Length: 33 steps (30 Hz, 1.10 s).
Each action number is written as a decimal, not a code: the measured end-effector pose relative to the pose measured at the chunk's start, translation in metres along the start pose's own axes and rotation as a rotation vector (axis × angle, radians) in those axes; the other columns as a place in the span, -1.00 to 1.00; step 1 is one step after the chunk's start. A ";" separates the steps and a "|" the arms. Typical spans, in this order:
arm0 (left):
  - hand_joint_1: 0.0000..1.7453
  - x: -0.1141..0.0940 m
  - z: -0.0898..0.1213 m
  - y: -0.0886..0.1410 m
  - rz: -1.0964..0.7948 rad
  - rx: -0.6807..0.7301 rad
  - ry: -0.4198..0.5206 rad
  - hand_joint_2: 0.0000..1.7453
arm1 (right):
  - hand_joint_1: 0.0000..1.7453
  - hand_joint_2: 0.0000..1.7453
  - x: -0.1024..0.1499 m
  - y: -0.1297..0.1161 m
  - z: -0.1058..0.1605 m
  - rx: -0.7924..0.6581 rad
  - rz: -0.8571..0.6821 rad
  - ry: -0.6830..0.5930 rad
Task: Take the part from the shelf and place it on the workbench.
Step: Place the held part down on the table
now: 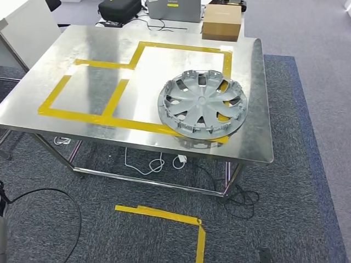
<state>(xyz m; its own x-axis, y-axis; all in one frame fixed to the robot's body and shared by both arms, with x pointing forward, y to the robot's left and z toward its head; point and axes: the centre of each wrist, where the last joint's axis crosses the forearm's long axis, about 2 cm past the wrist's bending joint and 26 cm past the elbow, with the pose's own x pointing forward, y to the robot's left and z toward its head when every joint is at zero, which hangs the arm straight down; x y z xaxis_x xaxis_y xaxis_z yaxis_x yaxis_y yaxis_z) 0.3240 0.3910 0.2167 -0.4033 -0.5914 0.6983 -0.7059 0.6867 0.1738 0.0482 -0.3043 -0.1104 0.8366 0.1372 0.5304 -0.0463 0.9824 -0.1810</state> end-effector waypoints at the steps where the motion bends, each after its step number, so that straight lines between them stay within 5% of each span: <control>1: 1.00 -0.001 0.001 0.000 -0.001 -0.003 0.003 1.00 | -1.00 1.00 -0.001 0.000 0.000 0.000 0.000 0.002; 13: 1.00 -0.006 0.007 0.000 -0.012 -0.028 0.020 1.00 | -1.00 1.00 0.005 0.001 -0.002 0.002 0.000 -0.012; 22: 1.00 -0.010 0.018 -0.005 0.004 -0.040 0.059 1.00 | -1.00 1.00 -0.015 0.004 0.008 0.016 0.003 0.033; 33: 1.00 -0.004 0.013 -0.009 0.060 0.008 0.059 1.00 | -1.00 1.00 -0.002 0.002 0.001 0.005 -0.001 0.003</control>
<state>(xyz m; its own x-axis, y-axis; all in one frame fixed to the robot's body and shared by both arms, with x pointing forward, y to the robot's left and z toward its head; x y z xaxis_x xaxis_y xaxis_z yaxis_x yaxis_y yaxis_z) 0.3247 0.3817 0.2029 -0.4098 -0.5233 0.7472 -0.6866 0.7162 0.1250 0.0462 -0.3027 -0.1107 0.8384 0.1353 0.5279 -0.0476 0.9832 -0.1765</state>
